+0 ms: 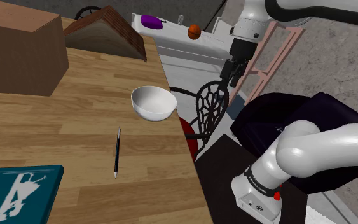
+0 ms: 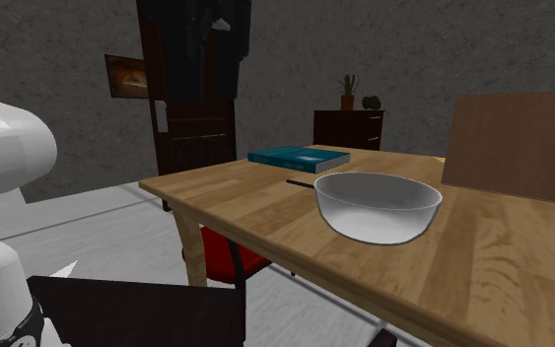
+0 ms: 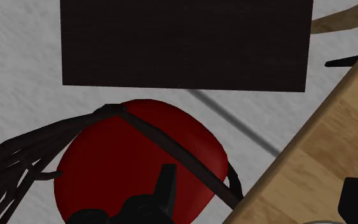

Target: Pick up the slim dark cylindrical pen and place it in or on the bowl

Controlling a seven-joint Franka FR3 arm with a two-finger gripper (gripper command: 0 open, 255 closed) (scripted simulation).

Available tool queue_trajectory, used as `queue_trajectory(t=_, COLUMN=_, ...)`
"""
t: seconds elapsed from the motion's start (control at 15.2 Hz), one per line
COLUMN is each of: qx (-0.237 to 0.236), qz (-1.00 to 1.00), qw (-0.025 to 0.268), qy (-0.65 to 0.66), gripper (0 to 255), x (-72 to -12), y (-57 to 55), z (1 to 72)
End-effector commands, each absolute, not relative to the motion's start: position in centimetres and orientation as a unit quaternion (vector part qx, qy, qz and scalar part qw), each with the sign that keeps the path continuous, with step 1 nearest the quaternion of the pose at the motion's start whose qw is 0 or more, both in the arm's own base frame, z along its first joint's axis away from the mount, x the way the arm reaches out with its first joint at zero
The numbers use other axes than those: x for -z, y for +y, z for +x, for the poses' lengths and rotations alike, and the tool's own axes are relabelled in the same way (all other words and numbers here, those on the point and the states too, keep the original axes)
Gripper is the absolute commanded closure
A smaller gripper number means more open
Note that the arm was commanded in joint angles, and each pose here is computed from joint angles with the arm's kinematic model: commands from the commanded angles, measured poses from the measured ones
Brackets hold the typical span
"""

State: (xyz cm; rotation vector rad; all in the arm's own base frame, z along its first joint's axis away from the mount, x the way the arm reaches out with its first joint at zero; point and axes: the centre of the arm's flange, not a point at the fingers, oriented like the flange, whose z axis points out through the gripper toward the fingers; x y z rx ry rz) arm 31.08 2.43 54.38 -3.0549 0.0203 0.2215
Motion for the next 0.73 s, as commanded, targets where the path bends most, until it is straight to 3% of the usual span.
queue_trajectory(t=0.0, qx=-0.072, qz=-0.997, qw=0.039, qy=0.007, gripper=0, x=-54.4, y=2.4, z=31.1)
queue_trajectory(t=0.66, qx=-0.047, qz=-0.992, qw=0.017, qy=0.113, gripper=0, x=-50.0, y=14.8, z=33.9)
